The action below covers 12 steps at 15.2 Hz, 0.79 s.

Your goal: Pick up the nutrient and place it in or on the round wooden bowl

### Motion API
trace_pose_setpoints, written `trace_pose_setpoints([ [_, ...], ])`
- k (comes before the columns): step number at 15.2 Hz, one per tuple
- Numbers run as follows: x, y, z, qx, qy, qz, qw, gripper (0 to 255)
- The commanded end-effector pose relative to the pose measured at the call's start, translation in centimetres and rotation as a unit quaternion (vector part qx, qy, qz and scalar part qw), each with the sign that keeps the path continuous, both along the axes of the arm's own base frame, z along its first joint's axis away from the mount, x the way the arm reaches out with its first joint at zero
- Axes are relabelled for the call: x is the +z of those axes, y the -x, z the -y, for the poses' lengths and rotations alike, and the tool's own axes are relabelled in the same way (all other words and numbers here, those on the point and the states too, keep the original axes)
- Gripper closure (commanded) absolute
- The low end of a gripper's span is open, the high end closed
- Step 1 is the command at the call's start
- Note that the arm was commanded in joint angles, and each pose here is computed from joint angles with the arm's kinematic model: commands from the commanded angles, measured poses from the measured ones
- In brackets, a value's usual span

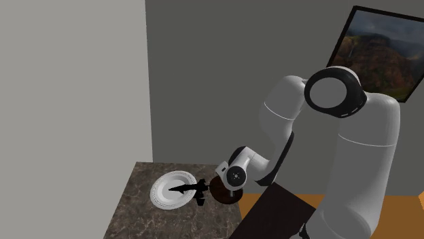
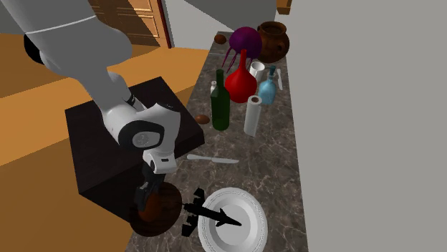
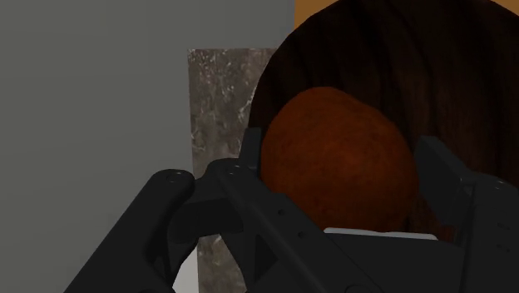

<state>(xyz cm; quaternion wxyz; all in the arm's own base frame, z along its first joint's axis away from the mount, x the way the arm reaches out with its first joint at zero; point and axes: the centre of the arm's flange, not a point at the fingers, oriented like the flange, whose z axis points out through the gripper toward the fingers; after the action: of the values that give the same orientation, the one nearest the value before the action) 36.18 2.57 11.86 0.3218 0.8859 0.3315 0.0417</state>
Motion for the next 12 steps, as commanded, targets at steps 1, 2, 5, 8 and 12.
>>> trace_pose_setpoints([
  [1, 0.0, 0.0, 0.0, 0.0, 0.0, 0.0, 1.0, 255],
  [2, 0.0, 0.0, 0.0, 0.0, 0.0, 0.0, 1.0, 0],
  [5, 0.0, 0.0, 0.0, 0.0, 0.0, 0.0, 1.0, 0],
  [8, 1.0, 0.4, -0.7, 0.0, 0.0, 0.0, 1.0, 0],
  [12, 3.9, 1.4, -2.7, 0.0, 0.0, 0.0, 1.0, 0],
])
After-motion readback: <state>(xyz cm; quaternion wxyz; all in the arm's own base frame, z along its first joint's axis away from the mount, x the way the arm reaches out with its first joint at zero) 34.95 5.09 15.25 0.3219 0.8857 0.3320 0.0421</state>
